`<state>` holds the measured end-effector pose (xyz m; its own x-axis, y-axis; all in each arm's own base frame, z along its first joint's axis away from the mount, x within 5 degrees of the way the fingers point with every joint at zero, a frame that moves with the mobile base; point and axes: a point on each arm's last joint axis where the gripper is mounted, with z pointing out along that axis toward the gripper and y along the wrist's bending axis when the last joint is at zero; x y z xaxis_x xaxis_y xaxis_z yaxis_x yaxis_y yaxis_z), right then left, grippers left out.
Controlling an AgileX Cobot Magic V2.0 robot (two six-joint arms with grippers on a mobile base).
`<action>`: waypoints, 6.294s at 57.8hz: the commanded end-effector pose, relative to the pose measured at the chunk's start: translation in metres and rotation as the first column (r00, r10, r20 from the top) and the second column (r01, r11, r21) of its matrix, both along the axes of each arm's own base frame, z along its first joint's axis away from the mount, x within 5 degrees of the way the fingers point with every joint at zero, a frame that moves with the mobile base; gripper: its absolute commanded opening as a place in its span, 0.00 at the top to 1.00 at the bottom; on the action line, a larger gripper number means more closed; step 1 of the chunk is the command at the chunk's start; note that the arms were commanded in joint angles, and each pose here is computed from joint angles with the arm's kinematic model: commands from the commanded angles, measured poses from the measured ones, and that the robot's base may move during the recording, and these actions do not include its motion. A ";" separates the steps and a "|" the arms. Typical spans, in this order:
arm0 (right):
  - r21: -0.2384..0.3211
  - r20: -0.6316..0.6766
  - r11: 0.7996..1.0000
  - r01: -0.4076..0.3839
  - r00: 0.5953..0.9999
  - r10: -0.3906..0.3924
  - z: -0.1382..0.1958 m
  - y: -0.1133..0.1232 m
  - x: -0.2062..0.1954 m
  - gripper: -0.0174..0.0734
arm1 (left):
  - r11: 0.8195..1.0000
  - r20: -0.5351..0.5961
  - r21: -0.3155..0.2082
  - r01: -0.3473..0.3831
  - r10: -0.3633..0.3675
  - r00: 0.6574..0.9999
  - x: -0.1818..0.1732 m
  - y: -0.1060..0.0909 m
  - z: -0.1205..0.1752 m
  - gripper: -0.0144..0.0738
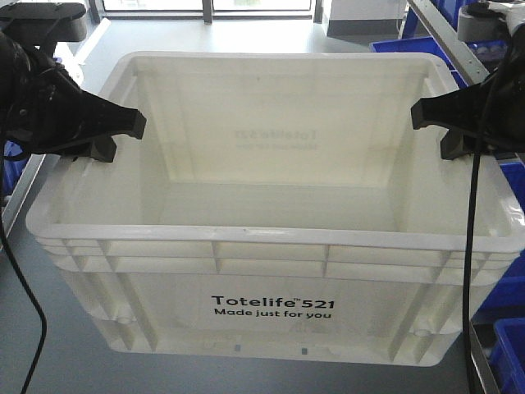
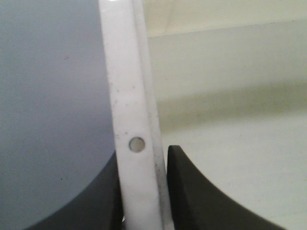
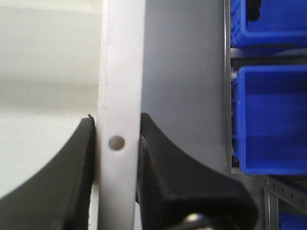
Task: Move bin from left to right shelf
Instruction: 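Keep gripping the crate rims while driving across the room, then carry the crate up to the other shelf of blue bins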
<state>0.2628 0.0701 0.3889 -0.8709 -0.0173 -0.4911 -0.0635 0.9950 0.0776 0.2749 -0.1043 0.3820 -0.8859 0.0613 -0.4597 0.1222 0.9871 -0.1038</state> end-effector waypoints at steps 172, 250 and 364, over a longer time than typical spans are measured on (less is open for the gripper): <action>0.055 0.181 0.998 -0.044 0.983 0.033 0.029 0.003 -0.004 0.81 | 0.996 0.172 -0.081 0.048 -0.033 0.985 -0.007 -0.004 0.031 0.84; 0.055 0.181 0.998 -0.044 0.983 0.033 0.029 0.003 -0.004 0.81 | 0.996 0.173 -0.081 0.048 -0.033 0.984 -0.007 -0.004 0.031 0.84; 0.055 0.182 0.997 -0.044 0.983 0.033 0.029 0.003 -0.003 0.81 | 0.996 0.172 -0.081 0.048 -0.033 0.984 -0.007 -0.004 0.031 0.84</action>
